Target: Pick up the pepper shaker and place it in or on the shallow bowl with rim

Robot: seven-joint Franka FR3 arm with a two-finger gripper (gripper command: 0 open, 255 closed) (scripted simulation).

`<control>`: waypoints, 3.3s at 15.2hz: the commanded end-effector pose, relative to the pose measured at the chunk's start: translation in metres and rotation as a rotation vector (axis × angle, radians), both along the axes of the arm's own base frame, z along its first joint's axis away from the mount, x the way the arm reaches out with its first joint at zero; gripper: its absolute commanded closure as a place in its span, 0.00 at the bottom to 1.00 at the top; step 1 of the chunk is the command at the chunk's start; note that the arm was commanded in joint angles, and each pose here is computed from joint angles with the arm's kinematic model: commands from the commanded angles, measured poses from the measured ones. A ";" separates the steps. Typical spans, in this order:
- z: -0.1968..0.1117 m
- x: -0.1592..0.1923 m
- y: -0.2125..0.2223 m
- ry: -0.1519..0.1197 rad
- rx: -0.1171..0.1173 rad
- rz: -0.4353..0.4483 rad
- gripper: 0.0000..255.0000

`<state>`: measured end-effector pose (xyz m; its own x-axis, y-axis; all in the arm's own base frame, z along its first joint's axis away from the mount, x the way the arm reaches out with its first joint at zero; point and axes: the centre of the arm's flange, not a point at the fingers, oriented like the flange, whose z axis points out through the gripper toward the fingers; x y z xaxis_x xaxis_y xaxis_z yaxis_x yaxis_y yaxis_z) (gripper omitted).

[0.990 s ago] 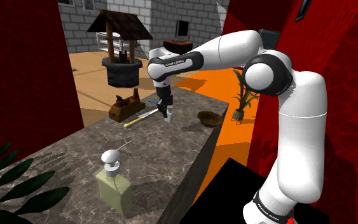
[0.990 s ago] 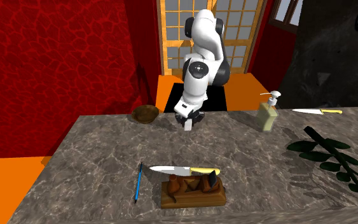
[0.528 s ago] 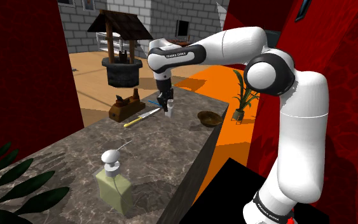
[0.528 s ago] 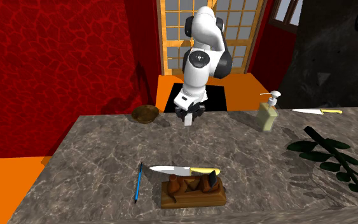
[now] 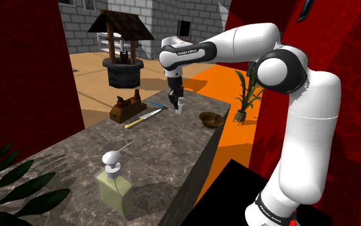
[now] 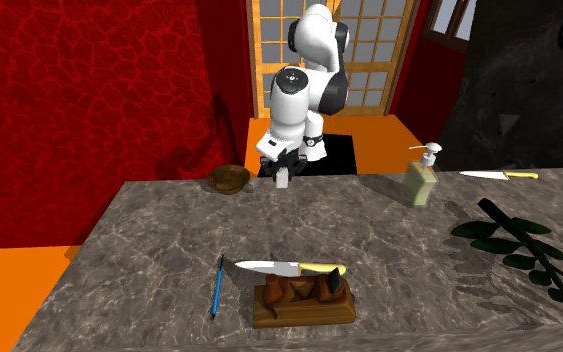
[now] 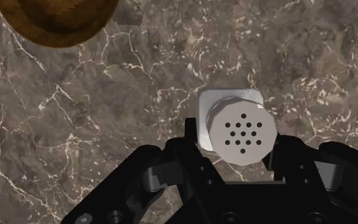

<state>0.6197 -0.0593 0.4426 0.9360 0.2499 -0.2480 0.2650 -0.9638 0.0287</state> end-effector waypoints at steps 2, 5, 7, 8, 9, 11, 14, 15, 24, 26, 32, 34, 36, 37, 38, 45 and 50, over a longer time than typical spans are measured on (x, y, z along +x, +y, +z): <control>0.002 -0.016 -0.037 0.000 0.000 0.001 1.00; 0.002 -0.033 -0.072 0.000 0.000 0.001 1.00; 0.002 -0.044 -0.096 0.000 0.000 0.001 1.00; 0.003 -0.049 -0.108 0.000 0.000 0.001 1.00; 0.003 -0.055 -0.120 0.000 0.000 0.001 1.00; 0.003 -0.066 -0.144 0.000 0.000 0.001 1.00; 0.003 -0.083 -0.180 0.000 0.000 0.001 1.00; 0.003 -0.088 -0.192 0.000 0.000 0.001 1.00; -0.033 -0.104 -0.228 0.000 0.000 0.001 1.00; -0.044 -0.104 -0.228 0.000 0.000 0.001 1.00; -0.069 -0.104 -0.228 0.000 0.000 0.001 1.00; -0.069 -0.104 -0.228 0.000 0.000 0.001 1.00; -0.069 -0.104 -0.228 0.000 0.000 0.001 1.00; -0.069 -0.104 -0.228 0.000 0.000 0.001 1.00; -0.069 -0.104 -0.228 0.000 0.000 0.001 1.00; -0.069 -0.104 -0.228 0.000 0.000 0.001 0.00; -0.020 -0.093 -0.223 0.000 0.000 0.001 0.00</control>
